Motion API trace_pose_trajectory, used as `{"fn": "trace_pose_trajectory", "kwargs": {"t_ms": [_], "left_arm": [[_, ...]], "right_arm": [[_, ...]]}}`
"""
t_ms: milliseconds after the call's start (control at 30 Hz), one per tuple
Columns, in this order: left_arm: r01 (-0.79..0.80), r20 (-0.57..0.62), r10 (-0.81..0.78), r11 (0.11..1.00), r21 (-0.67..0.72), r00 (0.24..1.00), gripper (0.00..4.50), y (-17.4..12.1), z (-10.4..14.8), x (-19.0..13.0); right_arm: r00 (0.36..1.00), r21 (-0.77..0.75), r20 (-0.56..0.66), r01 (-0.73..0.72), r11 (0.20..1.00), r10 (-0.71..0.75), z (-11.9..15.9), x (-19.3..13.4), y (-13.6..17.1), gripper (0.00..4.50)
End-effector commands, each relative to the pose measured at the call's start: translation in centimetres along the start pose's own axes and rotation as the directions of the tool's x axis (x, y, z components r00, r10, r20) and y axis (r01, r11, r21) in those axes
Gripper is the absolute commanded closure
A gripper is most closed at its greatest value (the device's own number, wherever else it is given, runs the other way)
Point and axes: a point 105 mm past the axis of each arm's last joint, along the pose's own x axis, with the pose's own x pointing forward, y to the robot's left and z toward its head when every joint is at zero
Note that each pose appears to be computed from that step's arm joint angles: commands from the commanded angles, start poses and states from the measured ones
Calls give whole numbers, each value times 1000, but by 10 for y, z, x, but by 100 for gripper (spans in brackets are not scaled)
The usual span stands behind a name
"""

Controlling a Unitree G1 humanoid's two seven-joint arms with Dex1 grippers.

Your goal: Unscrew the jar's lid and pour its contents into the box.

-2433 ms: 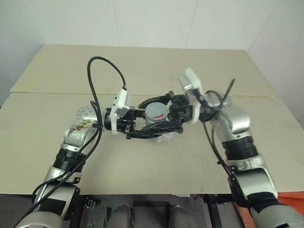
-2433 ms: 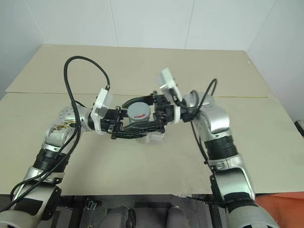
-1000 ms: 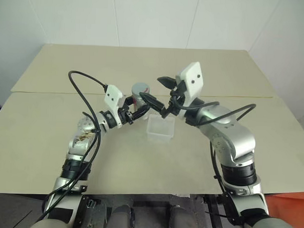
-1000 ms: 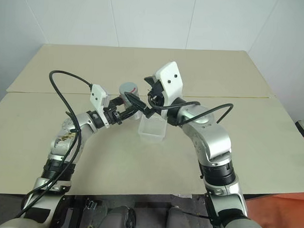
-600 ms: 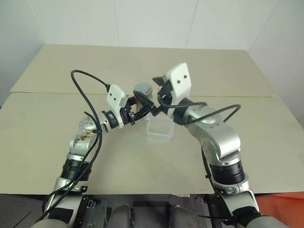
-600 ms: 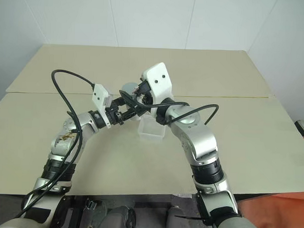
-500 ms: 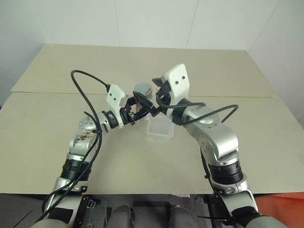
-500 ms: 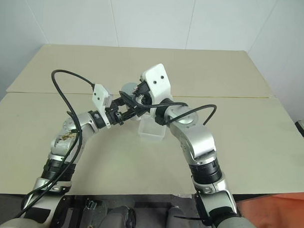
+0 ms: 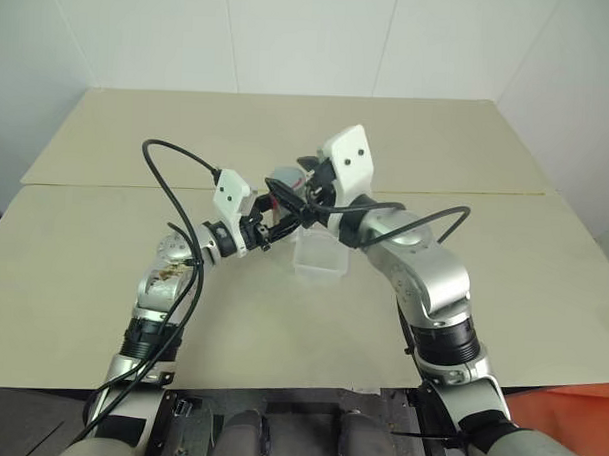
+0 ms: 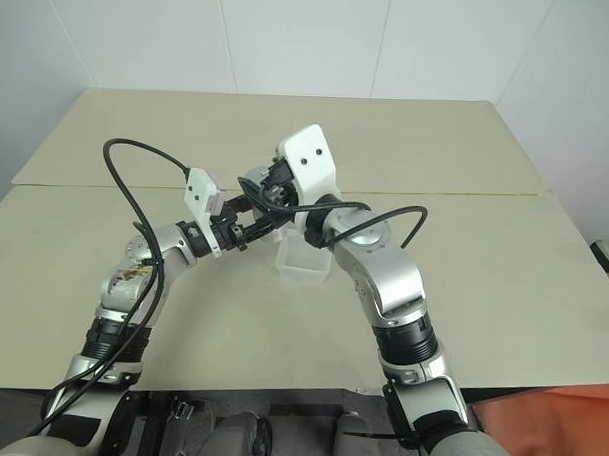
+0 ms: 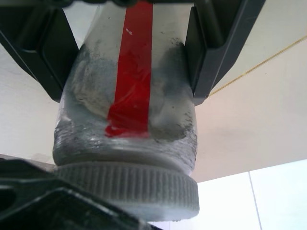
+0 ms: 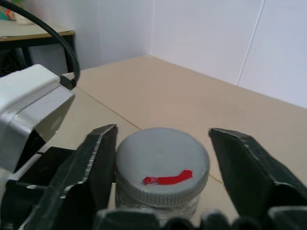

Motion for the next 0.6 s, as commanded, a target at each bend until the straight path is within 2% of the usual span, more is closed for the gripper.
{"fn": "trace_pose_trajectory", "kwargs": {"t_ms": [33, 100, 367, 467, 600], "left_arm": [[36, 52, -38, 998, 44, 998, 184, -6, 19, 2], [37, 51, -39, 998, 45, 998, 184, -7, 19, 2], [43, 50, -45, 998, 46, 998, 184, -8, 19, 1], [43, 49, -46, 998, 47, 998, 184, -7, 19, 1], [44, 52, -46, 998, 48, 998, 184, -7, 20, 1]], "right_arm": [[1000, -19, 30, -6, 1000, 7, 12, -2, 0, 220], [1000, -19, 29, -7, 1000, 7, 12, -2, 1, 282], [999, -17, 33, -18, 1000, 19, 15, -2, 2, 282], [999, -15, 44, -11, 1000, 12, 18, -1, 1, 222], [999, -32, 38, -14, 999, 15, 18, -1, 2, 92]]}}
